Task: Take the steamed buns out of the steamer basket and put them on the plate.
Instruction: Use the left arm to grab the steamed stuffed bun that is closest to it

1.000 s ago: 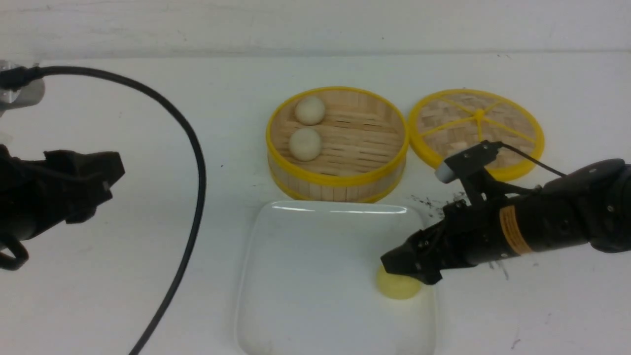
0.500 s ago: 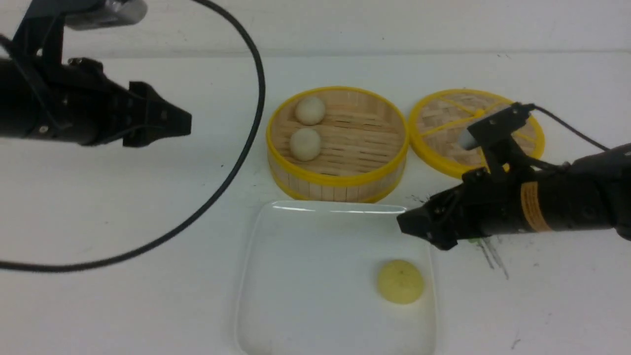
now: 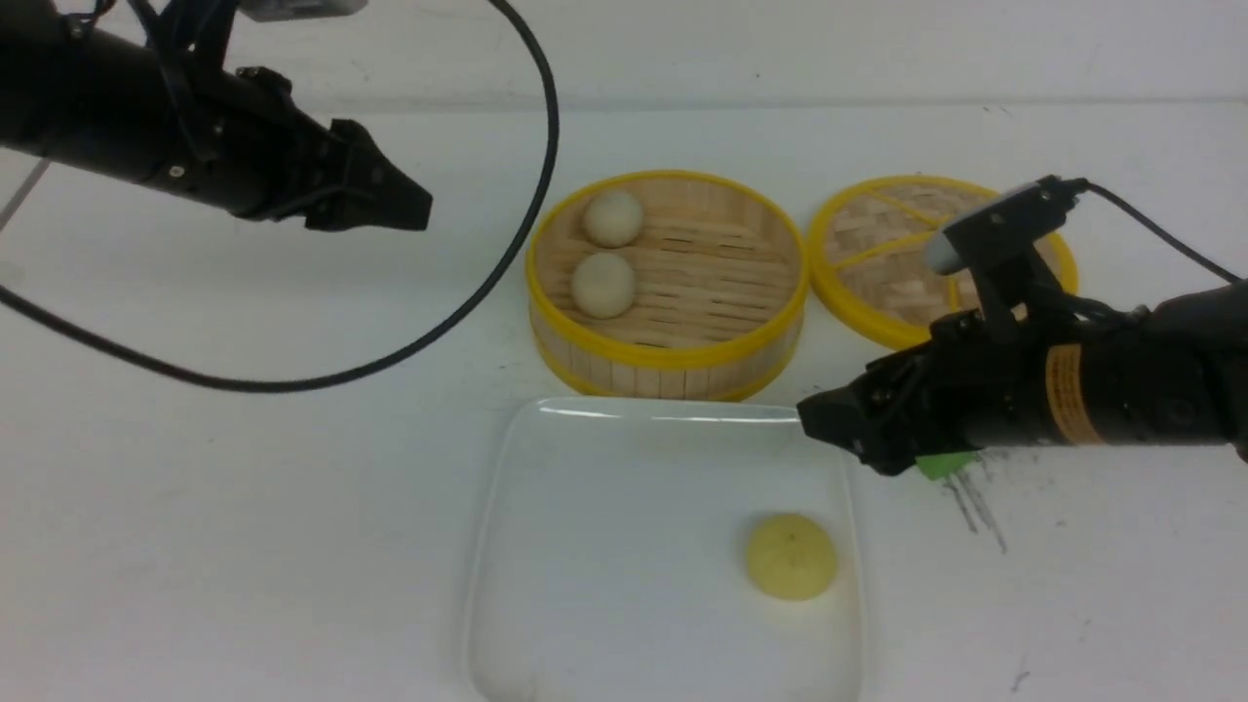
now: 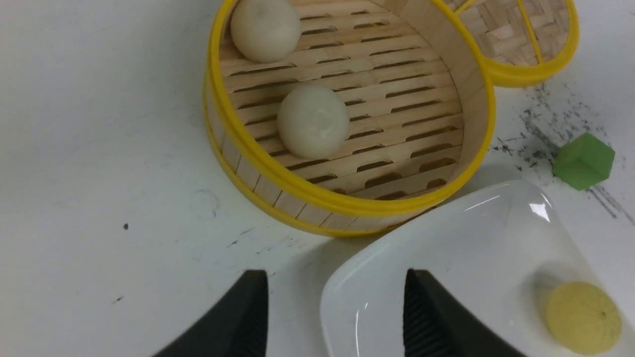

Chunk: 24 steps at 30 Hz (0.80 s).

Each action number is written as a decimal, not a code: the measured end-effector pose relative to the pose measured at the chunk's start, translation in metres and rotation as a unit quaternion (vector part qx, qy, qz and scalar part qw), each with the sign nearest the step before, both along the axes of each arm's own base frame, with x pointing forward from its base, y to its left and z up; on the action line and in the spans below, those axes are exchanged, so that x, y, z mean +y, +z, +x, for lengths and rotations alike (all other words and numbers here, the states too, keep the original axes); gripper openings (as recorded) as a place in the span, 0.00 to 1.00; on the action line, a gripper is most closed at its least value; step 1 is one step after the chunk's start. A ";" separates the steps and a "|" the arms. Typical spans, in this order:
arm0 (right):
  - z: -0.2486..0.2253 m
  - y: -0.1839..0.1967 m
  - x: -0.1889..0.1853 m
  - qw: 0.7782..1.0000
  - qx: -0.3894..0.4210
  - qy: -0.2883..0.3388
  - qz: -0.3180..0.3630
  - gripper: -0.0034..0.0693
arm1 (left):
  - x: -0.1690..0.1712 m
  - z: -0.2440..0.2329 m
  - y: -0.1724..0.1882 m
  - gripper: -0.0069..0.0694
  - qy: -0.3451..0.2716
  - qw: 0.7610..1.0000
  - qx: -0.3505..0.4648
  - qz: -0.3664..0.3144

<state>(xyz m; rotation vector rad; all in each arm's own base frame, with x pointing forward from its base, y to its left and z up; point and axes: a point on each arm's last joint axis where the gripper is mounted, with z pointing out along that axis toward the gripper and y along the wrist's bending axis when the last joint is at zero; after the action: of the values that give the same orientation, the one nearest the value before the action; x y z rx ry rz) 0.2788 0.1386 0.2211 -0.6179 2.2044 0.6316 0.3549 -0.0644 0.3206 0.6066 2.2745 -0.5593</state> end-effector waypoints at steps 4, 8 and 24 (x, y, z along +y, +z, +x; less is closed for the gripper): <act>0.000 0.000 0.000 1.000 0.000 0.000 0.000 0.81 | -0.027 0.008 -0.010 0.60 -0.071 0.997 -0.018 0.034; 0.000 0.000 0.000 1.000 0.000 0.000 0.000 0.81 | -0.054 0.014 -0.020 0.60 -0.106 0.992 -0.034 0.052; 0.000 0.000 0.000 1.000 0.001 0.002 0.001 0.81 | -0.091 0.071 -0.075 0.60 -0.034 0.998 -0.049 0.027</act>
<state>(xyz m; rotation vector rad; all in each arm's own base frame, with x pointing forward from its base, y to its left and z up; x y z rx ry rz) 0.2784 0.1389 0.2211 -0.6214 2.2042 0.6381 0.4257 -0.1550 0.2456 0.7240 2.1896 -0.4907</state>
